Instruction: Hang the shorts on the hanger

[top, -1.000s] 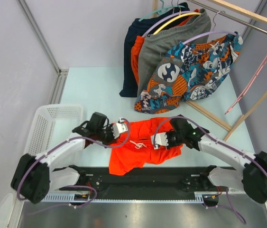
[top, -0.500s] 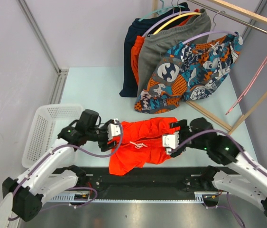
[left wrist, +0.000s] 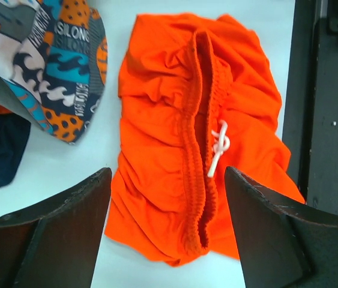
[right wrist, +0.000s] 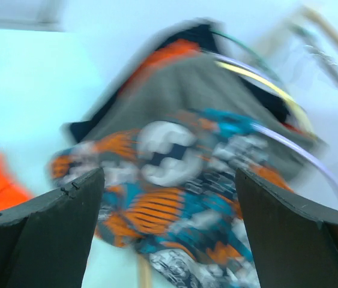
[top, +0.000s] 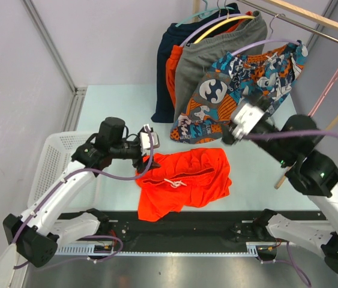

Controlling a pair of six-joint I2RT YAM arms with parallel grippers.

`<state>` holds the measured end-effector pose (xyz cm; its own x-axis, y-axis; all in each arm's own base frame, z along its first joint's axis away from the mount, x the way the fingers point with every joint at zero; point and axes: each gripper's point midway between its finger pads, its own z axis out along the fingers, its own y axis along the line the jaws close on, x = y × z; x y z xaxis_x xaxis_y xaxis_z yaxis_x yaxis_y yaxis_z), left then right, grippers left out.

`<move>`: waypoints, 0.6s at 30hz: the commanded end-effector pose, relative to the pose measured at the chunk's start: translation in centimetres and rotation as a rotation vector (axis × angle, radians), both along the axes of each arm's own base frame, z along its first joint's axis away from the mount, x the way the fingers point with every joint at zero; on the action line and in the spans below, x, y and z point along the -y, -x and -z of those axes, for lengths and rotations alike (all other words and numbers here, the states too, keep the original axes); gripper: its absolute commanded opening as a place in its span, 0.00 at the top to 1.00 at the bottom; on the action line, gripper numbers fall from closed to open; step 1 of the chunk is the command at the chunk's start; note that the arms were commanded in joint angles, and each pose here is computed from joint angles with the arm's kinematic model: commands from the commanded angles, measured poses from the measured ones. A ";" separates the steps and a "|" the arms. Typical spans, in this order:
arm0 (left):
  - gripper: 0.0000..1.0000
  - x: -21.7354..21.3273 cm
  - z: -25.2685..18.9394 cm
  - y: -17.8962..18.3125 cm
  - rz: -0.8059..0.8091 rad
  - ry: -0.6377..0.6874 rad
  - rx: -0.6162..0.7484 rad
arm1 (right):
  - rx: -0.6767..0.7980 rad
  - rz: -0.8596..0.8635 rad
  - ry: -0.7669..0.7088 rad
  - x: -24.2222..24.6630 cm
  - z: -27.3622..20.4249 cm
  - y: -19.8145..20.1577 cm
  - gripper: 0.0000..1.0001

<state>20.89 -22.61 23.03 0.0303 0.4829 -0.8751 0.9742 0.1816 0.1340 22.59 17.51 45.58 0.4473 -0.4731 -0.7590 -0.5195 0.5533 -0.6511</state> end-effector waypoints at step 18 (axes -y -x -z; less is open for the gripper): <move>0.17 3.1 -9.6 0.0 0.021 0.225 0.074 | -0.237 0.992 -1.096 23.2 -0.2 3.9 0.18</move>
<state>21.88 -24.66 28.70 0.0747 0.3550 -0.9319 0.9603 0.2261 0.1632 16.90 -4.51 51.07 0.2104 0.0734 -0.9749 0.2676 0.9548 0.1296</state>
